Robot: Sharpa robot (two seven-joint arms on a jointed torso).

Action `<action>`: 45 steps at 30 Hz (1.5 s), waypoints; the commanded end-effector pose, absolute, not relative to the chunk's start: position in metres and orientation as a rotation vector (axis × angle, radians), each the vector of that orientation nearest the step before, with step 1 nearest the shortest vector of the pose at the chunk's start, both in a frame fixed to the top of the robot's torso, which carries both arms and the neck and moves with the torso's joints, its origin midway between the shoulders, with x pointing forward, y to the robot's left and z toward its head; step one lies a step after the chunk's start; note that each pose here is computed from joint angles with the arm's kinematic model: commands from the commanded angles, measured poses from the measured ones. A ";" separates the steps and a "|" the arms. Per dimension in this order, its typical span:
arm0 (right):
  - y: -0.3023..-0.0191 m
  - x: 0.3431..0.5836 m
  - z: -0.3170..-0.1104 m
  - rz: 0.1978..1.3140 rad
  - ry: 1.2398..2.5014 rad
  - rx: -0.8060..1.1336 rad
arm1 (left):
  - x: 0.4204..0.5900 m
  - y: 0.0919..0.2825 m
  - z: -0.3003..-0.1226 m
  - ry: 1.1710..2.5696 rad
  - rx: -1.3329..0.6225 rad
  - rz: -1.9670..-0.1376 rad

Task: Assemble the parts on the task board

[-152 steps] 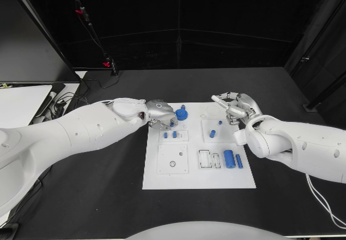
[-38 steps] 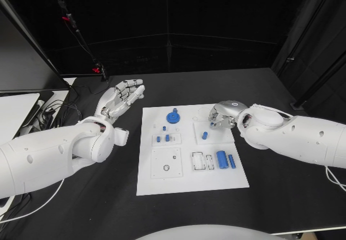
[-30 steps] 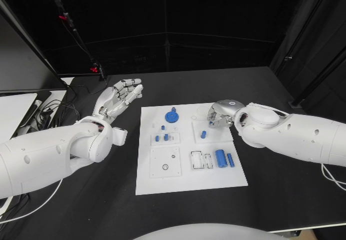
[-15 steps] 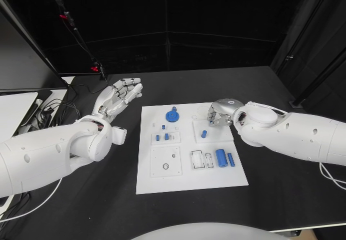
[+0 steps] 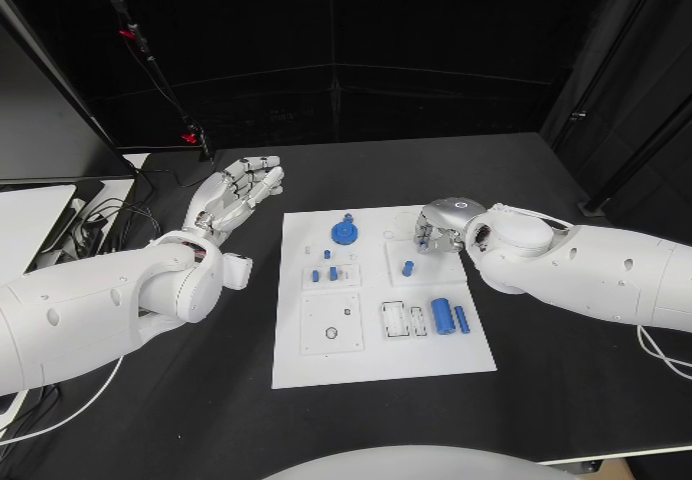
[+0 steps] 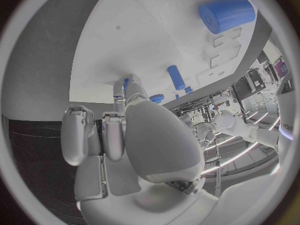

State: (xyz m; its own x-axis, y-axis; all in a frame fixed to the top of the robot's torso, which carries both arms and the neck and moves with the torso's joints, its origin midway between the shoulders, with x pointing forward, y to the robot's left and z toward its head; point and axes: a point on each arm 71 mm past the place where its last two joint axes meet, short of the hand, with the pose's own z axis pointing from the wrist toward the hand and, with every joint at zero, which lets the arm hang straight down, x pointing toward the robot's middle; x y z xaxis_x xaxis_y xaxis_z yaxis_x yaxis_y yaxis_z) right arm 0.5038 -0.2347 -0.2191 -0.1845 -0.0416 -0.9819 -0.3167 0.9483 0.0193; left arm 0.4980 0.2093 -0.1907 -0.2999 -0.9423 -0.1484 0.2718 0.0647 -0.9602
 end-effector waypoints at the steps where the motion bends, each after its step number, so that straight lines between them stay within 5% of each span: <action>1: -0.234 0.502 -0.221 0.221 1.750 -0.292 | 0.496 0.209 -0.183 1.206 -0.701 -1.528; 45: -0.234 0.469 -0.191 0.401 1.511 -0.251 | 0.499 0.213 -0.185 1.215 -0.710 -1.514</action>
